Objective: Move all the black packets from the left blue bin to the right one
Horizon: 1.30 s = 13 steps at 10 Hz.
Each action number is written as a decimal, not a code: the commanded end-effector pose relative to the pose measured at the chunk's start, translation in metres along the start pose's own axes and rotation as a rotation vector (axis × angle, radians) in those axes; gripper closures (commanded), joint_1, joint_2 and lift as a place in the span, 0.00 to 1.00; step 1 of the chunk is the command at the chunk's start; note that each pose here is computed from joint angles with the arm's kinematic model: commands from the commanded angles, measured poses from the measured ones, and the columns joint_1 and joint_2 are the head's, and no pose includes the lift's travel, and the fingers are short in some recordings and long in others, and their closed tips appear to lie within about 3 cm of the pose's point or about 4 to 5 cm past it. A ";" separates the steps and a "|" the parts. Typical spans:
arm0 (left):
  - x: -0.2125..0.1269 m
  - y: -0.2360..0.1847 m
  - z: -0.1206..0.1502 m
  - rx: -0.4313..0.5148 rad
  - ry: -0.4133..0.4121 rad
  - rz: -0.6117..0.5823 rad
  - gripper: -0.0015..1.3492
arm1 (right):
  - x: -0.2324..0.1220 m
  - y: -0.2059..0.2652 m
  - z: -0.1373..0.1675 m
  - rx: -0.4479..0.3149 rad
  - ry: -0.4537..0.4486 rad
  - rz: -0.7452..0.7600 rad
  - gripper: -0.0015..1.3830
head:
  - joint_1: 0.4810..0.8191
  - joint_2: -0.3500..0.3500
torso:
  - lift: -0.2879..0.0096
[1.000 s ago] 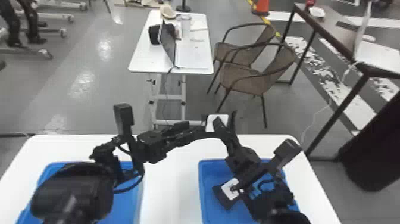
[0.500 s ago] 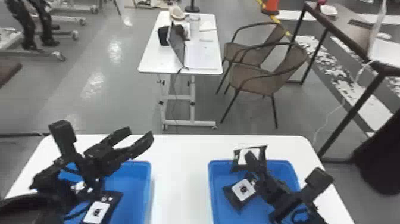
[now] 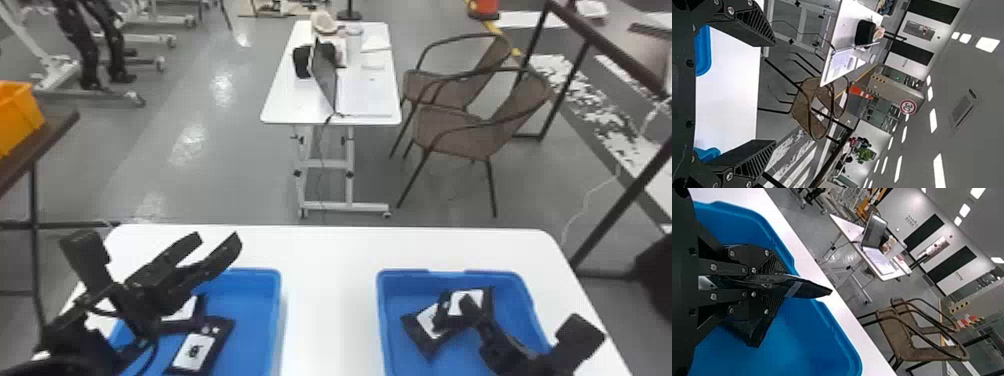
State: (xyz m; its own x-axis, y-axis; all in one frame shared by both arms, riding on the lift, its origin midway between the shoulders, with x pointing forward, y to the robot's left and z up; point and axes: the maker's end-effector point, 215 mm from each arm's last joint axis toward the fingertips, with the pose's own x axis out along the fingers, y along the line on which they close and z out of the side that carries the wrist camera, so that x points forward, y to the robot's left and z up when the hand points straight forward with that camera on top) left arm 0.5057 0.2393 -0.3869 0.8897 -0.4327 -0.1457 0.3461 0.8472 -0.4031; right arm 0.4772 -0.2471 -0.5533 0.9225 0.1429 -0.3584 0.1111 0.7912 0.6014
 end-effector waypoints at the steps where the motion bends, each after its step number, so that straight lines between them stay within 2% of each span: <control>1: -0.003 0.001 -0.005 -0.044 0.012 0.006 0.11 | -0.001 -0.025 0.002 0.003 -0.004 -0.056 0.56 | 0.63 0.50 | 0.97; 2: -0.007 0.005 0.001 -0.031 -0.003 0.033 0.11 | -0.005 -0.039 0.014 -0.034 -0.029 -0.104 0.24 | 0.63 0.47 | 0.97; 3: -0.014 0.015 0.008 0.021 0.003 0.069 0.11 | -0.017 -0.051 0.033 -0.089 -0.080 -0.179 0.05 | 0.63 0.45 | 0.97; 4: -0.020 0.024 0.005 0.058 0.024 0.098 0.11 | -0.034 -0.058 0.059 -0.145 -0.161 -0.233 0.07 | 0.63 0.42 | 0.97; 5: -0.030 0.033 -0.007 0.073 0.063 0.127 0.11 | -0.051 -0.050 0.089 -0.199 -0.256 -0.227 0.10 | 0.63 0.41 | 0.97; 6: -0.043 0.043 -0.029 0.063 0.125 0.156 0.12 | -0.065 -0.036 0.106 -0.232 -0.299 -0.209 0.11 | 0.63 0.39 | 0.97; 8: -0.064 0.071 -0.059 0.072 0.234 0.246 0.14 | -0.078 -0.005 0.117 -0.212 -0.331 -0.134 0.11 | 0.63 0.41 | 0.97; 11: -0.084 0.105 -0.102 0.073 0.374 0.325 0.14 | -0.071 0.024 0.129 -0.167 -0.347 -0.040 0.11 | 0.63 0.50 | 0.97; 13: -0.080 0.128 -0.109 0.105 0.441 0.348 0.14 | -0.069 0.027 0.122 -0.154 -0.329 -0.023 0.11 | 0.63 0.53 | 0.97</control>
State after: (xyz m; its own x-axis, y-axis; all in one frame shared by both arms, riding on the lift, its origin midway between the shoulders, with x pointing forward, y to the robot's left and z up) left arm 0.4431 0.3411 -0.5203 0.7659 -0.2088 -0.6081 0.1110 0.9745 -0.1949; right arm 0.4620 -0.3100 -0.4231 0.9931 -0.0587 -0.1018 0.0997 0.8790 0.4663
